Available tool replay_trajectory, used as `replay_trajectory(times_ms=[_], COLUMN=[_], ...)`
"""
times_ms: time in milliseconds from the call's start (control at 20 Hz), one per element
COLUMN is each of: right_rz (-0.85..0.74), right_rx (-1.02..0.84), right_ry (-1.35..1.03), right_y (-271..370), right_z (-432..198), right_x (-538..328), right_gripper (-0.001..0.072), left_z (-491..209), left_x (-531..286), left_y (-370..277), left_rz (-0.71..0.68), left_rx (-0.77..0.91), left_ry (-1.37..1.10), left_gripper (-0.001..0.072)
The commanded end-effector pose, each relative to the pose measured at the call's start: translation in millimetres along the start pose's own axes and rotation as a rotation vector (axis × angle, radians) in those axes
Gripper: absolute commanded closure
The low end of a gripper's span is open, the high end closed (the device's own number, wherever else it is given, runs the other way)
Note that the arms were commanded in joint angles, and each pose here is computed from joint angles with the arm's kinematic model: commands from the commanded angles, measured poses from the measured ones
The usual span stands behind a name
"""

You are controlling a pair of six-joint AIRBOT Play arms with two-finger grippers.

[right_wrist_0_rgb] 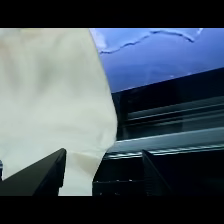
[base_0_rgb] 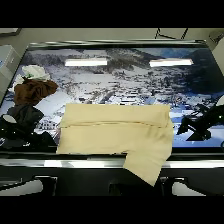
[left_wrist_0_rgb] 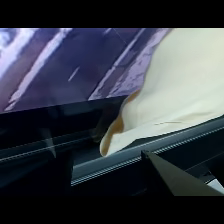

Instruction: Fold the clothes and pants, and hang the long-sleeved shirts on hangers.

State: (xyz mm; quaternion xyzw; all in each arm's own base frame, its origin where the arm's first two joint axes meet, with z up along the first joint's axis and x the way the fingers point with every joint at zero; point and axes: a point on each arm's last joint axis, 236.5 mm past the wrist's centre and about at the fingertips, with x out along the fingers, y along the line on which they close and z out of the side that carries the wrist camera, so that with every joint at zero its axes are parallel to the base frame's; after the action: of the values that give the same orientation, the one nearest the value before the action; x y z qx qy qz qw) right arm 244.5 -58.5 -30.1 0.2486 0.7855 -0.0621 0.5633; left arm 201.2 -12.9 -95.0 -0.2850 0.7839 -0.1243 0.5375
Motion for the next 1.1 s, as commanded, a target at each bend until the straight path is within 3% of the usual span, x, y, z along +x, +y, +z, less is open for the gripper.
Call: replay_trajectory(times_ms=[0, 550, 700, 850, 1050], right_rz=[0.016, 0.021, 0.02, 0.02, 0.143], right_rx=[-0.002, -0.007, -0.016, -0.02, -0.045], right_ry=[0.017, 0.014, 0.023, 0.074, 0.186], right_y=[1.4, 2.4, 1.0, -3.5, 12.9], right_z=[-9.5, -11.2, -18.5, -37.1, -78.6], right_x=[6.2, 7.2, 13.5, 34.9, 88.6], right_gripper=[0.0156, 0.0156, 0.0156, 0.0156, 0.0148], left_z=[-6.9, -3.7, -3.8, -4.1, -4.9], left_x=[19.5, 38.6, 44.9, 45.5, 45.2], left_y=[0.1, -12.0, -16.2, -17.3, -17.8], left_rz=[-0.035, -0.115, -0.098, -0.094, -0.096], left_rx=[-0.001, -0.065, -0.04, -0.033, -0.033], left_ry=[-0.02, -0.052, -0.044, -0.043, -0.039], left_gripper=[0.0269, 0.0352, 0.0659, 0.0684, 0.0684])
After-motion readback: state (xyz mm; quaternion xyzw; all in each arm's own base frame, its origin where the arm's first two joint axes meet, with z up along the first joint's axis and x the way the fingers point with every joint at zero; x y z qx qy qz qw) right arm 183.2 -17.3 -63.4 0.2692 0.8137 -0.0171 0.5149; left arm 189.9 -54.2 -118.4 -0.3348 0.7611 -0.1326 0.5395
